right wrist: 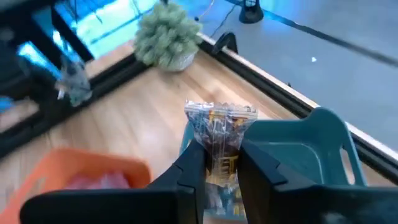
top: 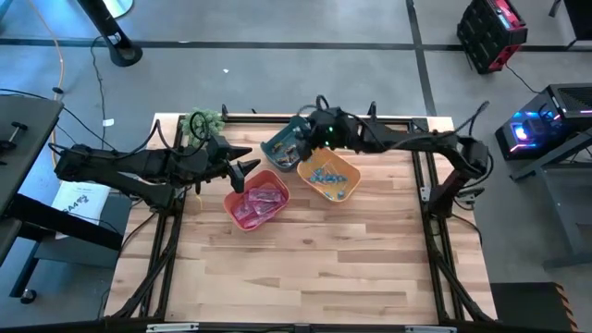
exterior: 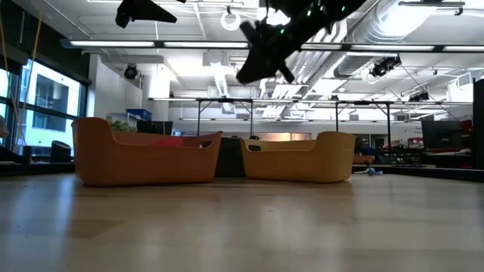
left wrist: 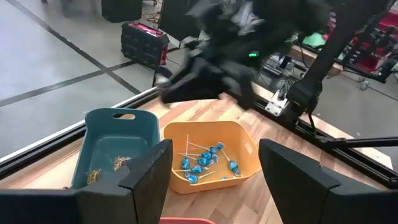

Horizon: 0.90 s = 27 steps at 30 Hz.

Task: Sort candy
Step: Put the black candy into the blue bin, then put the blue candy into the yellow bin

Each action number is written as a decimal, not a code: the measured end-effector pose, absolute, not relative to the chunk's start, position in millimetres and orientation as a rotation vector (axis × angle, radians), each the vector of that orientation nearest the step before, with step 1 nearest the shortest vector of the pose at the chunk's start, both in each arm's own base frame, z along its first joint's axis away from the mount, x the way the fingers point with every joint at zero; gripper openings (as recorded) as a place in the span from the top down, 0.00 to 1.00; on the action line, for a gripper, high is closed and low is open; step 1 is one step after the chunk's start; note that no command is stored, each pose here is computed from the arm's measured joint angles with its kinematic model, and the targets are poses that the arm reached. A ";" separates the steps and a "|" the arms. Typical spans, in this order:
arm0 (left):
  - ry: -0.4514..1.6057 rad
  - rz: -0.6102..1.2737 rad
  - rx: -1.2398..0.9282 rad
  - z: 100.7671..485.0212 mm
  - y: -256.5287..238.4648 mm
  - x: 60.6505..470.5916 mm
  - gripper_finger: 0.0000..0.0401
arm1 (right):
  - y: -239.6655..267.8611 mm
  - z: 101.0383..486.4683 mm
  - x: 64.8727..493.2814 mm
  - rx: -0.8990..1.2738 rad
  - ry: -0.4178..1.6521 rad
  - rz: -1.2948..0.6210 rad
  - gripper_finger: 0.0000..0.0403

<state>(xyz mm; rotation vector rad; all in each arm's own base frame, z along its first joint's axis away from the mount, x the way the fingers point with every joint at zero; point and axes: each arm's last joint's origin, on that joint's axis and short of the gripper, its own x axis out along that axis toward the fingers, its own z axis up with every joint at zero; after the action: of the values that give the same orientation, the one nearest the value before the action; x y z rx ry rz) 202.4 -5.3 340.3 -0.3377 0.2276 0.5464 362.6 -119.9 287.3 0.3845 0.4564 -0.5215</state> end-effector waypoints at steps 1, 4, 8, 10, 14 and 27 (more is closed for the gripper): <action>0.228 0.546 -0.338 340.3 -5.3 202.4 0.42 | -129.3 281.6 363.0 0.421 0.459 -0.536 0.85; 0.228 0.547 -0.339 340.3 -5.3 202.4 0.42 | -151.0 258.4 364.8 0.511 0.514 -0.541 0.79; 0.224 0.550 -0.351 340.3 -5.3 202.4 0.42 | -158.0 244.9 367.7 0.553 0.543 -0.531 0.63; 0.223 0.551 -0.353 340.3 -5.3 202.4 0.42 | -157.8 244.9 368.6 0.527 0.540 -0.538 0.54; 0.222 0.555 -0.353 340.3 -5.1 202.3 0.42 | -161.4 253.1 366.8 0.510 0.494 -0.532 0.40; 0.209 0.580 -0.367 340.4 -4.5 202.0 0.42 | -187.4 246.4 345.8 0.743 0.576 -0.456 0.35</action>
<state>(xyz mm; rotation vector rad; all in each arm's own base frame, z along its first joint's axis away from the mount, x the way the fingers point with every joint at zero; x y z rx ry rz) 202.0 -4.5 340.4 -0.3668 0.2094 0.5803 345.8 -187.4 246.4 0.7427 0.5756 -0.4565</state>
